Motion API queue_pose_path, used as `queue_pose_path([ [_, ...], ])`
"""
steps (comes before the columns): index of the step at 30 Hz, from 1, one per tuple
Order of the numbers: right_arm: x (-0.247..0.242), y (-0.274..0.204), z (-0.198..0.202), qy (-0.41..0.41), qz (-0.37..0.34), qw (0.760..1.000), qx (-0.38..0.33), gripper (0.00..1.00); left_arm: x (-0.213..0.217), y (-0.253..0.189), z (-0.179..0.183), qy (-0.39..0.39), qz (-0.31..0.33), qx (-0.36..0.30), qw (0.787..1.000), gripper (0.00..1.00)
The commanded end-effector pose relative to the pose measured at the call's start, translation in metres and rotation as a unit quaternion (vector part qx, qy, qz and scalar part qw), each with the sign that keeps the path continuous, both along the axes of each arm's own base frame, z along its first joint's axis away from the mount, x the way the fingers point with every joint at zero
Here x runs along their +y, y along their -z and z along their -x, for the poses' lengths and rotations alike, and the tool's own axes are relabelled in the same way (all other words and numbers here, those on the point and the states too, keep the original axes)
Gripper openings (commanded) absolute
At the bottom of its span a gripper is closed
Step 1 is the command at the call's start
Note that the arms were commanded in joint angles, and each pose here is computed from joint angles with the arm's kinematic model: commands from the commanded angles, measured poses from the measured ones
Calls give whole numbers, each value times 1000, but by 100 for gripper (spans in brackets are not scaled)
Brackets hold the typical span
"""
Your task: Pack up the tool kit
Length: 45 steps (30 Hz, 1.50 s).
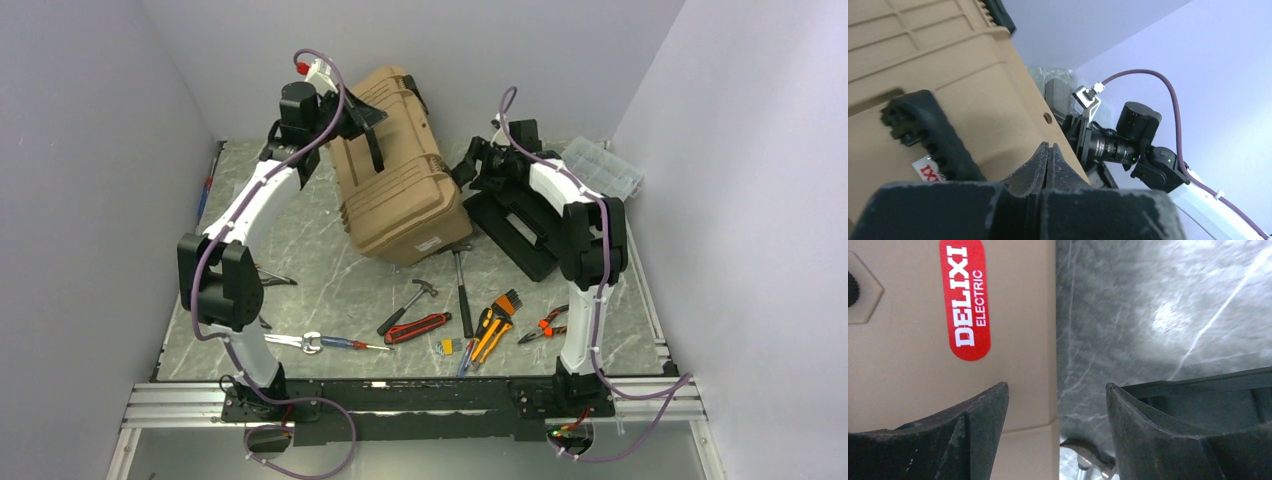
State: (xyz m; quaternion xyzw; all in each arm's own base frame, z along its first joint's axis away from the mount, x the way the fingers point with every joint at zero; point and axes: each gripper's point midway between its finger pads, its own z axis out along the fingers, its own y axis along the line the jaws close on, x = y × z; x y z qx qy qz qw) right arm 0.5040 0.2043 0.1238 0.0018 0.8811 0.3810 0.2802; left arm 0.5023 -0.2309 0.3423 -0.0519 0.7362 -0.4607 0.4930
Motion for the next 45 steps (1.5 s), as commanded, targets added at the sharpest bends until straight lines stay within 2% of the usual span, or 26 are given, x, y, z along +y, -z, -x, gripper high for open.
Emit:
queue_pose_path([
  [1,59,25,56,-94,4,994,60,73,22,-31,-6,-7,0,-41,999,0],
  [9,73,36,59,-88,-2,994,72,73,58,-34,3,-25,-18,-45,999,0],
  [17,76,33,51,-75,1,995,70,73,71,-33,28,-31,-66,-40,997,0],
  [21,62,28,53,-49,6,996,68,73,80,-21,39,-37,-115,-24,992,2],
  [23,45,18,54,-20,4,998,63,73,85,-14,44,-39,-138,-14,990,12],
  [27,7,0,58,41,-6,998,47,72,90,-2,56,-44,-167,-1,985,42],
  [30,-5,-21,65,52,-2,998,25,73,84,1,65,-41,-180,-7,983,64],
  [32,-9,-37,69,55,4,998,7,74,77,5,70,-38,-196,-10,980,75],
  [36,-7,-67,72,48,-6,999,-26,76,71,17,73,-42,-237,-9,970,88],
  [39,2,-85,72,35,-25,998,-35,83,88,32,70,-87,-267,17,960,99],
  [41,10,-96,72,30,-46,998,-42,91,100,40,69,-116,-269,28,956,99],
  [45,32,-117,71,20,-64,996,-57,98,111,55,69,-118,-228,41,966,99],
])
